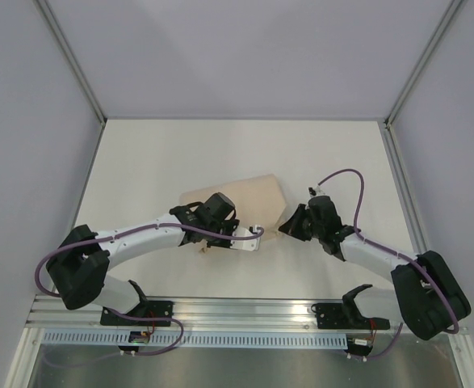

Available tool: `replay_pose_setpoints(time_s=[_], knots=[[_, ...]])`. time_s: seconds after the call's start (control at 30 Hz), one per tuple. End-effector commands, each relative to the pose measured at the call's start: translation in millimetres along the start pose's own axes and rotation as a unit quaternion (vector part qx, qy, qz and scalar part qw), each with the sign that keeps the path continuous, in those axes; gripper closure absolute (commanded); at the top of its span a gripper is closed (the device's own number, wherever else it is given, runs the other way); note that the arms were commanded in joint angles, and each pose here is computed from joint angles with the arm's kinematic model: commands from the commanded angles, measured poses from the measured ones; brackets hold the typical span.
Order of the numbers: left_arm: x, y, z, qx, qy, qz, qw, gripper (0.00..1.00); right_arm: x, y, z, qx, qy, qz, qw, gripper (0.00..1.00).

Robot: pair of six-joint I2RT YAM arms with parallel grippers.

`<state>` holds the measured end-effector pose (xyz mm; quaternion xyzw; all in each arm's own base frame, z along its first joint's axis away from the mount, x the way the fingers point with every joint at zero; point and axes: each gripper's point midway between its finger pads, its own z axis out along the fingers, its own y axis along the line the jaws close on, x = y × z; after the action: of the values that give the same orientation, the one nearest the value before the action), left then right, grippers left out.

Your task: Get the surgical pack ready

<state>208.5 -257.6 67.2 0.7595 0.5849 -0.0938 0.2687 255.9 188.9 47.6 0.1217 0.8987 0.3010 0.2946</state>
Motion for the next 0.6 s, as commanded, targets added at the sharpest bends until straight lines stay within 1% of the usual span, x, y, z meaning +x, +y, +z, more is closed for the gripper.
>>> replay_pose_setpoints(time_s=[0.0,0.27,0.3,0.33,0.37,0.4,0.47,0.5,0.57], knots=[[32,-36,2,0.06,0.053,0.002,0.997,1.0,-20,4,4,-0.001,-0.033,-0.005,0.999,0.99],[41,-25,2,0.037,0.077,0.022,0.996,1.0,-25,7,0,-0.006,-0.032,-0.022,0.999,0.99],[41,-25,3,0.037,0.076,0.02,0.996,1.0,-26,8,-1,-0.007,-0.03,-0.029,0.999,0.96],[39,-25,3,0.038,0.073,0.016,0.997,1.0,-26,10,-3,-0.006,-0.027,-0.035,0.999,0.87],[38,-25,3,0.038,0.071,0.008,0.997,0.99,-25,5,-8,0.01,-0.023,-0.038,0.999,0.81],[34,-22,2,0.034,0.066,0.005,0.997,0.97,-30,6,-13,0.013,-0.031,-0.05,0.998,0.69],[27,-21,0,0.031,0.052,-0.001,0.998,0.92,-40,9,-29,0.014,-0.05,-0.057,0.997,0.57],[25,-19,-1,0.028,0.049,-0.002,0.998,0.91,-44,11,-35,0.01,-0.057,-0.065,0.996,0.48],[24,-20,-2,0.029,0.045,-0.002,0.999,0.89,-48,14,-50,0.005,-0.061,-0.075,0.995,0.4]])
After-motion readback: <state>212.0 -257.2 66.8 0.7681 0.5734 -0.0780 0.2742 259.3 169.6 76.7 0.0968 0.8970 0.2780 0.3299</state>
